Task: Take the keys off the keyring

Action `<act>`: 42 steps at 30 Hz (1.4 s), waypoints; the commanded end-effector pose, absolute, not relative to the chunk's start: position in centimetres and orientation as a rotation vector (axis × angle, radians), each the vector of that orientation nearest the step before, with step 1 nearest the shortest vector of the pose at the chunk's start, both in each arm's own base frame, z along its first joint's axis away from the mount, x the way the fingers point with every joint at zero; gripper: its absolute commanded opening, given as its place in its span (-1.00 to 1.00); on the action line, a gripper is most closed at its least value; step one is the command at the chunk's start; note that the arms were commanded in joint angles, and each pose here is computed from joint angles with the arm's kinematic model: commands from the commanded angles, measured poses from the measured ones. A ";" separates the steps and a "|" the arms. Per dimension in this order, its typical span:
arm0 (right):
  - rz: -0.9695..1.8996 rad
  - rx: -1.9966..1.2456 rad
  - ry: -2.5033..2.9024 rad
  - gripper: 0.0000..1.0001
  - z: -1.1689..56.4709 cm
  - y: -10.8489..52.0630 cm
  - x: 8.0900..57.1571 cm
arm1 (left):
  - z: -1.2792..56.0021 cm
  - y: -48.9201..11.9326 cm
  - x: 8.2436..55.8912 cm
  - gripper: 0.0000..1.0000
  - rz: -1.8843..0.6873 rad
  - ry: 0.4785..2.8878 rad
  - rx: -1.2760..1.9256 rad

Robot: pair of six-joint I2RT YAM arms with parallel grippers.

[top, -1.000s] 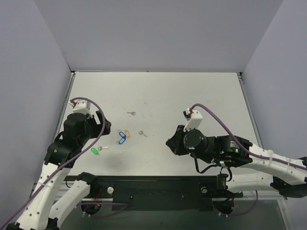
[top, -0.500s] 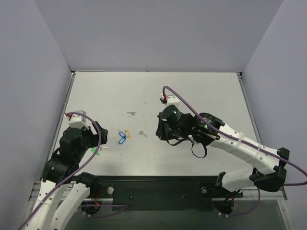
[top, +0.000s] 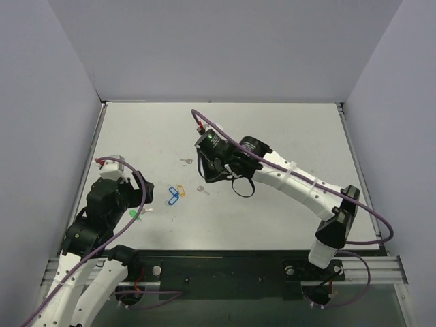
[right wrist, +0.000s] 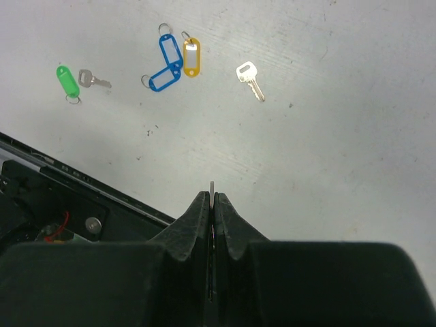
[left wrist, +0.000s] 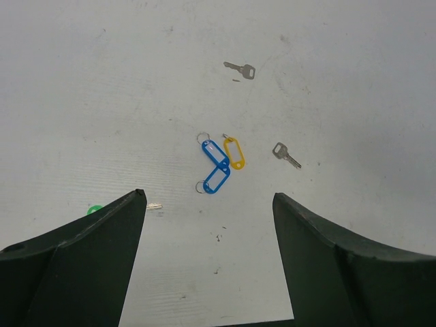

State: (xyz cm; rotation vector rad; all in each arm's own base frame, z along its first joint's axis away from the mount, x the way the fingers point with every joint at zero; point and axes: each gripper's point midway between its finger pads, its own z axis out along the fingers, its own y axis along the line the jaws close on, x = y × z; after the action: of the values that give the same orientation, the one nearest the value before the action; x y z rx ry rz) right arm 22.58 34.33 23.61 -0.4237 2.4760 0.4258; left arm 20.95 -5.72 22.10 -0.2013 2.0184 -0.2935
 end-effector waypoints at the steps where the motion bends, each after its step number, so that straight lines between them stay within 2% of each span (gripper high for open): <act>1: 0.371 -0.475 2.507 -1.00 22.5 35.4 24.2 | 22.8 -5.5 21.5 0.70 -0.283 1.977 -0.208; 6: 0.381 -0.495 2.518 -0.99 21.7 37.5 25.5 | 22.9 -5.4 21.5 0.69 -0.280 1.976 -0.214; 14: 0.443 -0.446 2.534 -0.86 21.1 40.0 27.6 | 22.9 -5.4 21.5 0.69 -0.280 1.975 -0.216; 17: 0.456 -0.432 2.527 -0.36 21.3 40.3 27.9 | 22.8 -5.5 21.6 0.69 -0.278 1.980 -0.213; 18: 0.463 -0.423 2.524 -0.25 21.4 40.4 28.0 | 22.9 -5.4 21.6 0.69 -0.278 1.978 -0.215; 19: 0.468 -0.420 2.527 0.19 21.3 40.4 28.1 | 22.8 -5.4 21.6 0.69 -0.277 1.981 -0.215; 20: 0.471 -0.419 2.523 0.43 21.4 40.4 28.2 | 22.9 -5.4 21.6 0.69 -0.278 1.978 -0.215; 22: 0.476 -0.410 2.523 0.60 21.6 40.3 28.3 | 22.9 -5.4 21.6 0.69 -0.278 1.978 -0.215; 31: 0.487 -0.398 2.482 0.71 23.9 38.4 28.2 | 22.7 -5.4 21.7 0.69 -0.273 1.987 -0.218; 42: 0.388 -0.314 2.380 0.71 26.0 30.2 25.4 | 22.6 -5.5 21.8 0.69 -0.276 1.988 -0.215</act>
State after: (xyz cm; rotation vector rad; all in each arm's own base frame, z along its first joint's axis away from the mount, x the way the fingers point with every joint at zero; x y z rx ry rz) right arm 25.80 33.72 23.31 -0.3805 2.4801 0.4166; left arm 21.13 -5.44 21.93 -0.2127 2.0229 -0.2724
